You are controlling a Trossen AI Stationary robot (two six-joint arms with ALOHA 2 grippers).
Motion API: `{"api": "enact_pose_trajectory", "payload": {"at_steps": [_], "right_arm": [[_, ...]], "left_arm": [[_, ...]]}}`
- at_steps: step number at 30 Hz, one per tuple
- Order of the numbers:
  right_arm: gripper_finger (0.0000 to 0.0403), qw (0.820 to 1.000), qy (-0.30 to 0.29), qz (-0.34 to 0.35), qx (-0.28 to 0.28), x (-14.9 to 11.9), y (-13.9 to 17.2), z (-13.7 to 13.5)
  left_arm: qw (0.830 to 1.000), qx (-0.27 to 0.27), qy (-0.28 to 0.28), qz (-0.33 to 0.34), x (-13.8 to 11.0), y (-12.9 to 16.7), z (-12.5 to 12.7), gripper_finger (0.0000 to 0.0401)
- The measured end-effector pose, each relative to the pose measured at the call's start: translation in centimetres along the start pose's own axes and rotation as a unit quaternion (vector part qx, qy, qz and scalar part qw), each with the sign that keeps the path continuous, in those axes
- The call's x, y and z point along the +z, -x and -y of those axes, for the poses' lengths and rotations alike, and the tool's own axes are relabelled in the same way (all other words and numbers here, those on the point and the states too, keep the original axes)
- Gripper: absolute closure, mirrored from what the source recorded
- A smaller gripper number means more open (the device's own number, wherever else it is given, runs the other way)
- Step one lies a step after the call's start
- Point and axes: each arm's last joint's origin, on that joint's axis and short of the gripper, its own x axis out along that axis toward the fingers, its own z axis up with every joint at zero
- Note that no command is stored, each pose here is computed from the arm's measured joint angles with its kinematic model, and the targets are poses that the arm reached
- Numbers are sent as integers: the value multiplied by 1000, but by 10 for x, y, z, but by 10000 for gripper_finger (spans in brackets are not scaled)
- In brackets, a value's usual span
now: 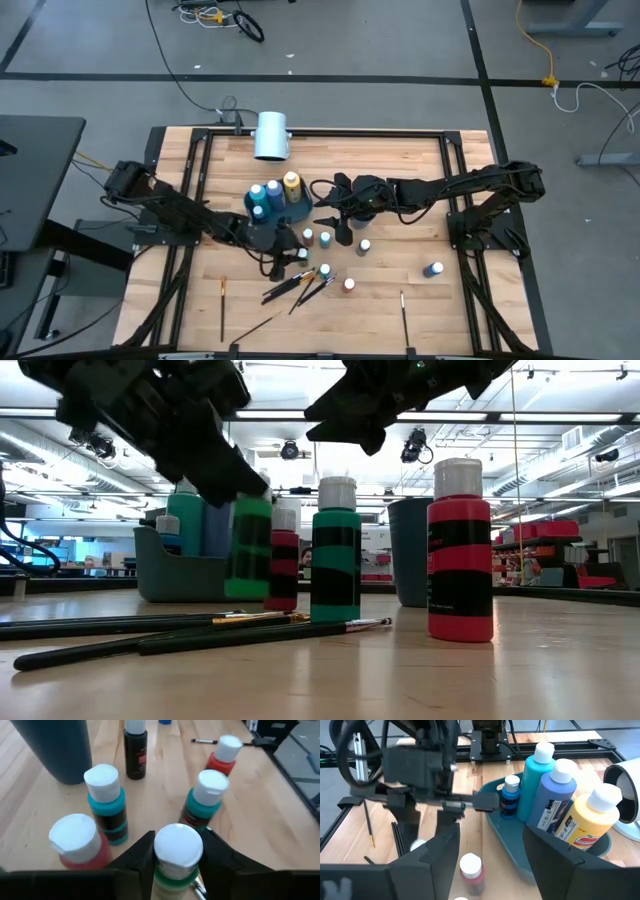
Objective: Pick & Place Paint Supplies
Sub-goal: Put the small light green paint bottle into the blue bin
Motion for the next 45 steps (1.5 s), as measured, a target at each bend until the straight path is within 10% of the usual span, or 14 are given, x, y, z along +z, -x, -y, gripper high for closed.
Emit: {"api": "enact_pose_trajectory", "payload": {"at_steps": [12, 23, 45], "right_arm": [[181, 1000, 0, 0, 0, 0, 0, 0], [181, 1000, 0, 4, -1, 1, 0, 0], [181, 1000, 0, 3, 0, 1, 0, 0]], "left_arm": [[977, 213, 19, 24, 10, 77, 10, 266], [937, 349, 20, 18, -8, 62, 1, 267], [912, 404, 57, -37, -29, 38, -21, 254]]}}
